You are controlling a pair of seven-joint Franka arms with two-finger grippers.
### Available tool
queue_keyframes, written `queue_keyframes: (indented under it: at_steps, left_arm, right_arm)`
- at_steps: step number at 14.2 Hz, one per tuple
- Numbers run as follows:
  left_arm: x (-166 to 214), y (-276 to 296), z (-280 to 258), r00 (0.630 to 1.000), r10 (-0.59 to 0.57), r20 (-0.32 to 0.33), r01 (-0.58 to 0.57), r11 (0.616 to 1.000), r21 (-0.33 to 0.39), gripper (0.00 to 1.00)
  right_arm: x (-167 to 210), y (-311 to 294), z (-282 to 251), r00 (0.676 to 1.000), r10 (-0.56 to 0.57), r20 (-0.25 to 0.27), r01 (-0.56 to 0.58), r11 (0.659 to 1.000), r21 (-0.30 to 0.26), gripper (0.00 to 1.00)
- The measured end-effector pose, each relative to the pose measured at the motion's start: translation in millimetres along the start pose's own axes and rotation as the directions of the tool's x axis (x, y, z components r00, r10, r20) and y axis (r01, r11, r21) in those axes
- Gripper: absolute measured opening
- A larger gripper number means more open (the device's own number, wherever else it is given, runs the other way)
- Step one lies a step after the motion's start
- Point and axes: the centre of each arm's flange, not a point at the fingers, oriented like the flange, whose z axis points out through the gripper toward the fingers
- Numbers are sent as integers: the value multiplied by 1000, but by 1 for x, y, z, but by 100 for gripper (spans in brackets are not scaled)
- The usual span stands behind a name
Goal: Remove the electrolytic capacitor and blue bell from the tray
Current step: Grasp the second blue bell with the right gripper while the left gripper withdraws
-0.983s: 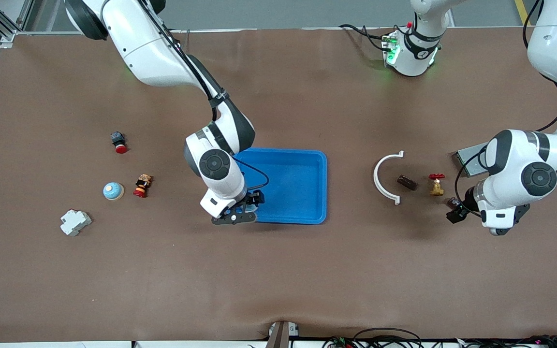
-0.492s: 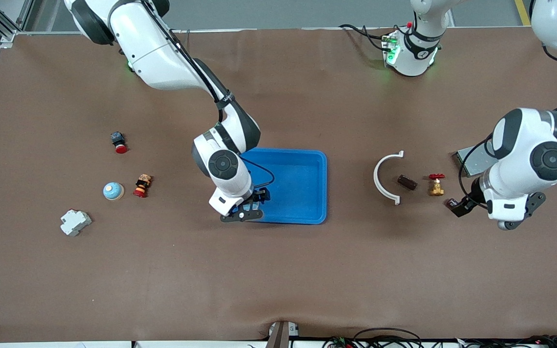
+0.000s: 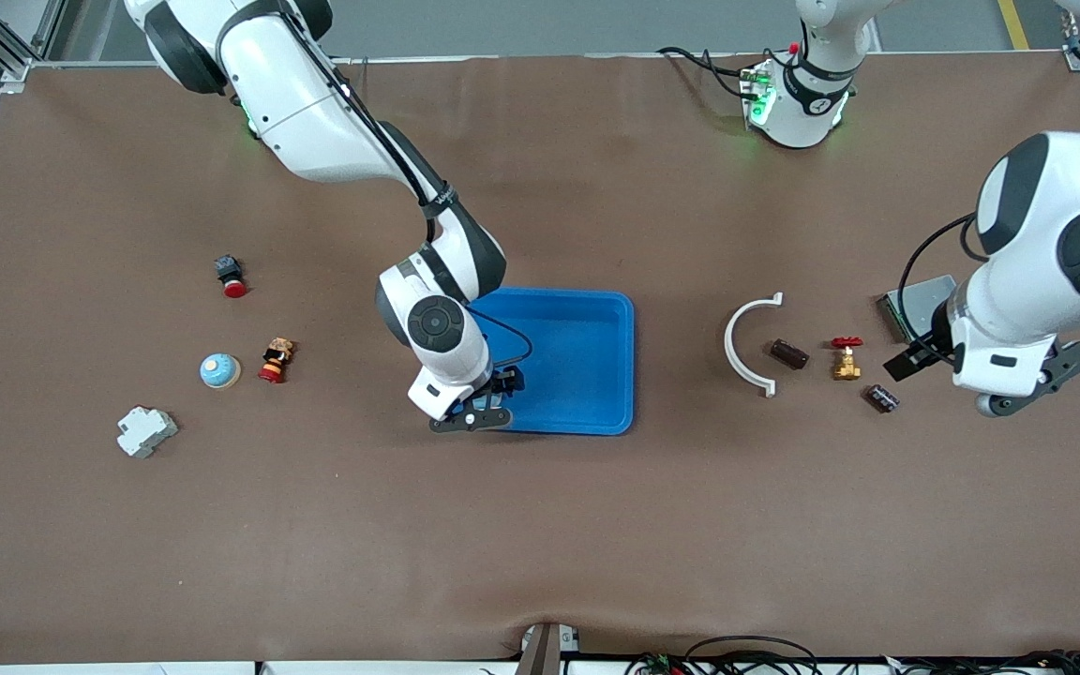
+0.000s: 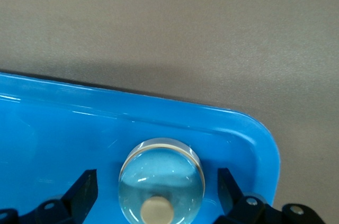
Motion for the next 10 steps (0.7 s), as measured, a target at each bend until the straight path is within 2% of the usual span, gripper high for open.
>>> queue_keyframes:
  at_steps: [4, 6, 7, 10]
  left_arm:
    - [2, -9, -30, 998, 58, 0, -58, 998, -1, 100]
    - [3, -13, -45, 996, 87, -13, -88, 996, -9, 100]
    - [1, -15, -54, 993, 113, -22, -114, 993, -12, 100]
    - [-13, -23, -87, 983, 180, -47, -182, 982, -48, 100]
  right_arm:
    - [-1, 1, 5, 1000, 0, 2, 0, 1000, -1, 100]
    - [0, 1, 5, 1000, 0, 2, 0, 1000, -1, 81]
    - [0, 1, 4, 1000, 1, 1, -1, 1000, -1, 68]
    - [1, 0, 3, 1000, 1, -1, -1, 1000, 0, 66]
